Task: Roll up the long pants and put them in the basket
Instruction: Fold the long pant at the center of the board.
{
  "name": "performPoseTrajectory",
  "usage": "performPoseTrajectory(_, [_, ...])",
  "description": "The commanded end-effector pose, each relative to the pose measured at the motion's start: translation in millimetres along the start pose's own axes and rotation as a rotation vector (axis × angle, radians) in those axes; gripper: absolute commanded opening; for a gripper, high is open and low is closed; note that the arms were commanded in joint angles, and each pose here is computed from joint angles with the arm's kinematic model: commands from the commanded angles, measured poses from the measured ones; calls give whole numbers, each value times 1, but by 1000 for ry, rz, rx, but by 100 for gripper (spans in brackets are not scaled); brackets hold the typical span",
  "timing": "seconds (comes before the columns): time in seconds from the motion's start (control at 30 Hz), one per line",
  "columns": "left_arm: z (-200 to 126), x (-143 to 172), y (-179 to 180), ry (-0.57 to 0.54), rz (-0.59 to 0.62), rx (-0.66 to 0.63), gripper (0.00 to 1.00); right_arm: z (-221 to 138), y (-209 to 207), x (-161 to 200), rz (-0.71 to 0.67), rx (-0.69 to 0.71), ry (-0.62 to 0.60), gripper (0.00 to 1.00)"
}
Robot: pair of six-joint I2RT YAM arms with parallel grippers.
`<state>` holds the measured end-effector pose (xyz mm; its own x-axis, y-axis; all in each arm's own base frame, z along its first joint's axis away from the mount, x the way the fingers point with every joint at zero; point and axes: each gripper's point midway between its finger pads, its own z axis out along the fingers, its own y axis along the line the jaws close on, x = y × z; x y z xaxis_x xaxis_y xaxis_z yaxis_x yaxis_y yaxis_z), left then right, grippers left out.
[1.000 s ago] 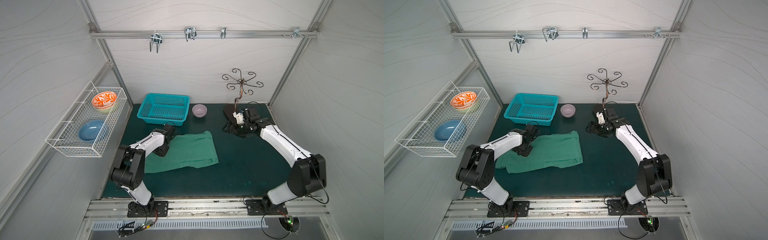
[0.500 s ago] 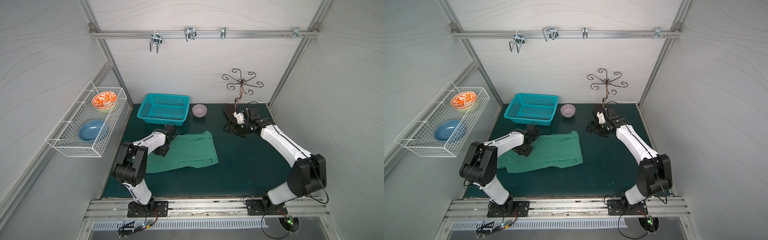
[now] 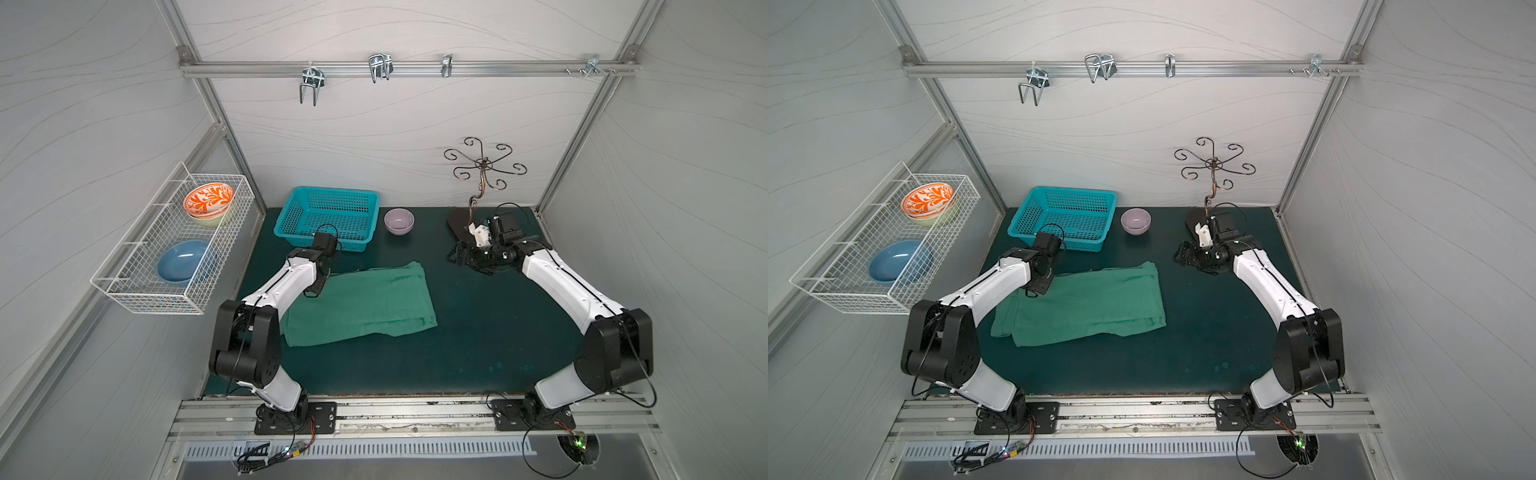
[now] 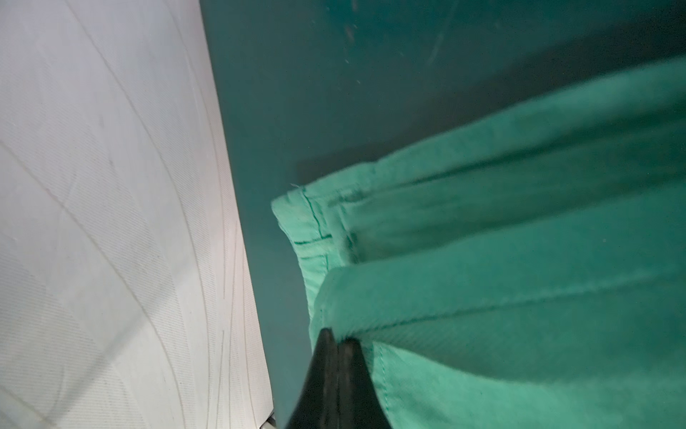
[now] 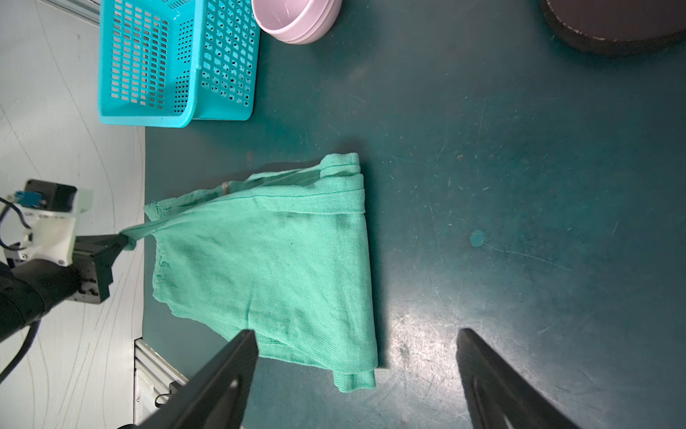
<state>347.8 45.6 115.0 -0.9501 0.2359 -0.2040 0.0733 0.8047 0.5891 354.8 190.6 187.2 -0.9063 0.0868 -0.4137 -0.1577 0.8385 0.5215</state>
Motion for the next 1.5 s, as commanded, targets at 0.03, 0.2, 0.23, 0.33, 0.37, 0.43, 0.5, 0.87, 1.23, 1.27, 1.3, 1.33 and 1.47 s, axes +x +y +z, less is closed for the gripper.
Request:
performPoseTrajectory(0.03, [18, -26, 12, -2, -95, -45, 0, -8, 6, -10, -18, -23, -19, 87])
performPoseTrajectory(0.2, [34, -46, 25, 15, -153, -70, 2, -9, 7, -12, -16, -29, -16, 87])
performPoseTrajectory(0.23, [36, -48, 26, 19, -161, -68, 8, -9, 8, -11, -16, -29, -17, 87])
performPoseTrajectory(0.33, [41, -52, 24, 32, -177, -48, 34, -10, 6, -8, -13, -25, -18, 87])
performPoseTrajectory(0.37, [42, -54, 24, 32, -181, -46, 41, -11, 5, -8, -13, -21, -20, 87])
performPoseTrajectory(0.43, [39, -56, 27, 25, -201, -49, 51, -12, 3, -7, -17, -15, -22, 87])
performPoseTrajectory(0.5, [31, -59, 33, 2, -228, -55, 57, -12, 3, -8, -22, -13, -24, 87])
performPoseTrajectory(0.87, [-73, -22, -9, -84, -484, 342, 60, -6, 3, -1, -35, -10, 2, 87])
performPoseTrajectory(1.23, [-57, 101, -46, 225, -999, 432, 48, 4, 1, 8, -37, -18, 32, 87])
performPoseTrajectory(1.27, [-54, 103, -43, 222, -1015, 415, 48, 5, 1, 8, -39, -19, 34, 87])
performPoseTrajectory(1.3, [-50, 106, -40, 224, -1033, 386, 47, 4, 1, 8, -38, -19, 33, 87])
performPoseTrajectory(1.33, [-45, 109, -37, 231, -1052, 360, 45, 3, 2, 8, -42, -21, 32, 87])
performPoseTrajectory(1.47, [-26, 120, -28, 261, -1128, 268, 40, 0, 3, 7, -48, -20, 25, 87])
